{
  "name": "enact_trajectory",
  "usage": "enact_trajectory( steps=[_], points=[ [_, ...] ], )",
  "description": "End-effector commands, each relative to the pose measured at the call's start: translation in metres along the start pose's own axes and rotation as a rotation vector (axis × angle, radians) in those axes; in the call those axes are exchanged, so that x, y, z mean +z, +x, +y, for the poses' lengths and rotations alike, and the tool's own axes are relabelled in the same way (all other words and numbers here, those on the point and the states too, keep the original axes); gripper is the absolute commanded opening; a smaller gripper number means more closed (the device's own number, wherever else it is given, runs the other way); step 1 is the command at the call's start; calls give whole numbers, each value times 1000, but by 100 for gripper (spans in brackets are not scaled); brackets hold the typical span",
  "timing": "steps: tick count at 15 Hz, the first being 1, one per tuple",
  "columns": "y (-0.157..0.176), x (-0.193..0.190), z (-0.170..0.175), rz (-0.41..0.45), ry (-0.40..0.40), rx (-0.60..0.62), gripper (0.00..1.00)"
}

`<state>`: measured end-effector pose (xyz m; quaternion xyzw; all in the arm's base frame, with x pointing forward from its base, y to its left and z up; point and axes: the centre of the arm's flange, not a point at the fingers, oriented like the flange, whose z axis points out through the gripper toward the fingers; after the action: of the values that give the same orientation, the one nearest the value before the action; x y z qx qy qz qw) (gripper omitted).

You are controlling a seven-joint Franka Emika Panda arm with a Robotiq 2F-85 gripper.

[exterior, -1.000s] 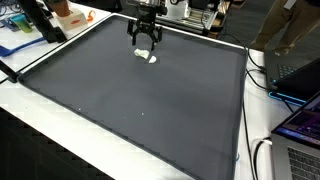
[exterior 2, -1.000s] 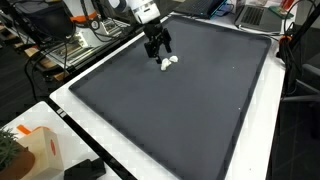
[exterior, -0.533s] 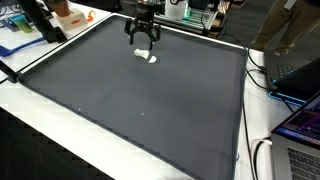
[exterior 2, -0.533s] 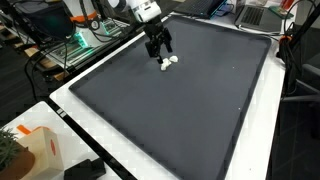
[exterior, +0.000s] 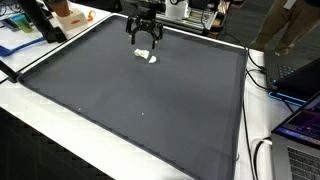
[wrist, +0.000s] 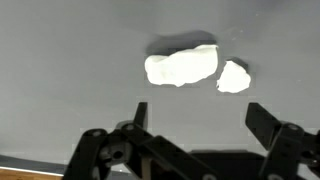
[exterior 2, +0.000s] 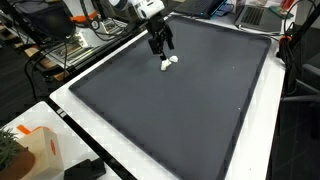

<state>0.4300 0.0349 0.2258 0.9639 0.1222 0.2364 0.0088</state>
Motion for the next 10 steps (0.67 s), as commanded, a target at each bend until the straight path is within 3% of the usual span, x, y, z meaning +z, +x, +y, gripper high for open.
enact_trajectory(
  steps=[1, 5, 10],
  points=[
    [-2, -15, -3, -24, -5, 9, 100],
    [7, -20, -2, -79, -24, 37, 100],
    [19, -27, -12, -152, 32, 56, 100]
  ],
)
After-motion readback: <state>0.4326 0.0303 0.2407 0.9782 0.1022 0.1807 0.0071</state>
